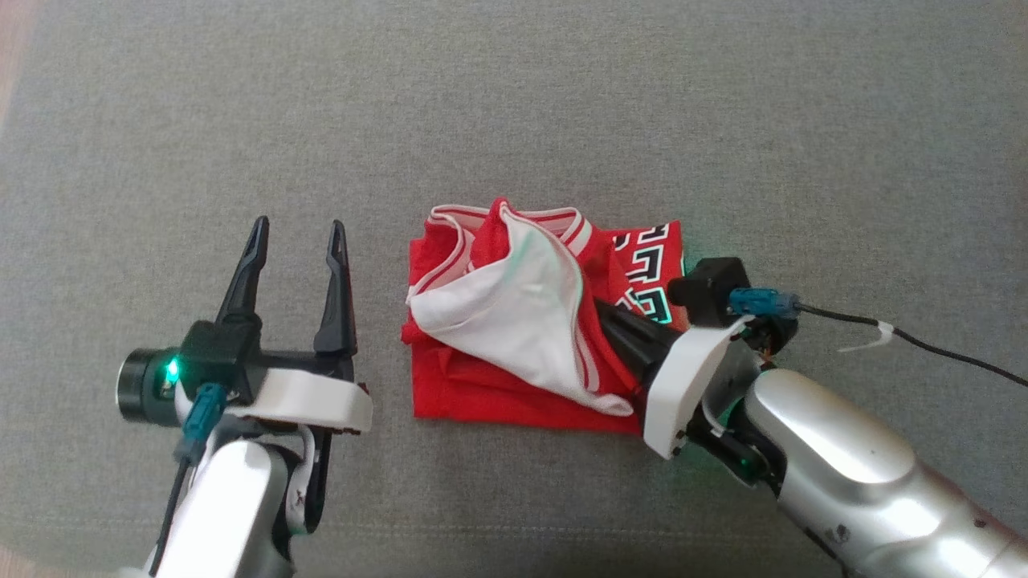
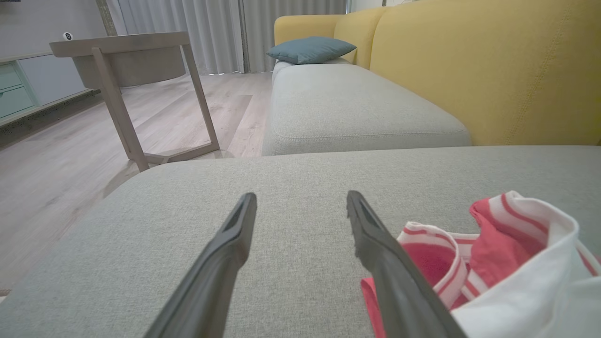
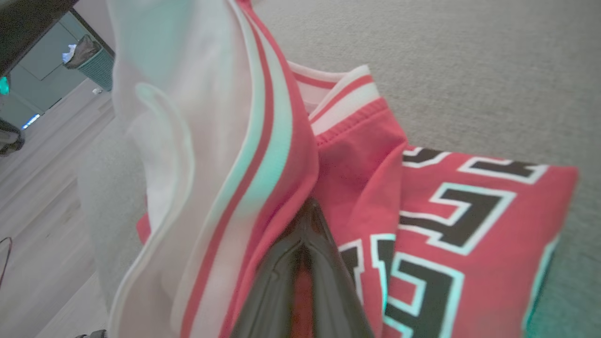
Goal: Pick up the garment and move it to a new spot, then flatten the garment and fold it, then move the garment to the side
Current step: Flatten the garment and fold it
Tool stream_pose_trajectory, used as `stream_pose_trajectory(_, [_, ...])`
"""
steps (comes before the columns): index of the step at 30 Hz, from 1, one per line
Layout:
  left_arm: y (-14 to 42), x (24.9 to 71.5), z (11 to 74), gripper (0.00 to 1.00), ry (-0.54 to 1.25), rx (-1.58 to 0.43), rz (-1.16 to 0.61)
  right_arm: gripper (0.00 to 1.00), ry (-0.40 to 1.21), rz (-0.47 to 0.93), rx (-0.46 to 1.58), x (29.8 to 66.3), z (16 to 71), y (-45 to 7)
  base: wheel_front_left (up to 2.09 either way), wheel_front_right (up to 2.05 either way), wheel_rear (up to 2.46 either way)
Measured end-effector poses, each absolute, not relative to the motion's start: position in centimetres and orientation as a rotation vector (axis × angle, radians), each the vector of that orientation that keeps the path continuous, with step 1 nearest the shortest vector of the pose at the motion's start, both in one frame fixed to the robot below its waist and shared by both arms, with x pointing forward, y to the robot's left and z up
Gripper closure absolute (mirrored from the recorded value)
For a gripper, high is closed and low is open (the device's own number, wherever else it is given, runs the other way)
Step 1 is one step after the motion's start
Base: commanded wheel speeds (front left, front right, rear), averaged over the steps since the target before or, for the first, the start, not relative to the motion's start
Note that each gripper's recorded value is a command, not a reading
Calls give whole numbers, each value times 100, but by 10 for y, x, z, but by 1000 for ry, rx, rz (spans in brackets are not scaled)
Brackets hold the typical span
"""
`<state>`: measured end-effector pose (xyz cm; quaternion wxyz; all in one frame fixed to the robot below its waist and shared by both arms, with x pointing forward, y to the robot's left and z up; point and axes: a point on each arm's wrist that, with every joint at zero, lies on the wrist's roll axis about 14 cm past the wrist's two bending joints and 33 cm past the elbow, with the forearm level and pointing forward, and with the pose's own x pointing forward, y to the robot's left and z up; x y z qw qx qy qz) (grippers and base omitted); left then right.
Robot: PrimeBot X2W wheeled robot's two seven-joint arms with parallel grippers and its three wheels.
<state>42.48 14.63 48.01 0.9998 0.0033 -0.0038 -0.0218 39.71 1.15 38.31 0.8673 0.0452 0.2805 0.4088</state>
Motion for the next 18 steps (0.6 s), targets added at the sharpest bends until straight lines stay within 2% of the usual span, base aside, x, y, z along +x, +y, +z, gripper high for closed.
stream_pose_trajectory(18, [147, 423, 485, 0, -20, 3, -40, 100, 657, 1043, 109, 354, 388, 42, 0, 0, 0])
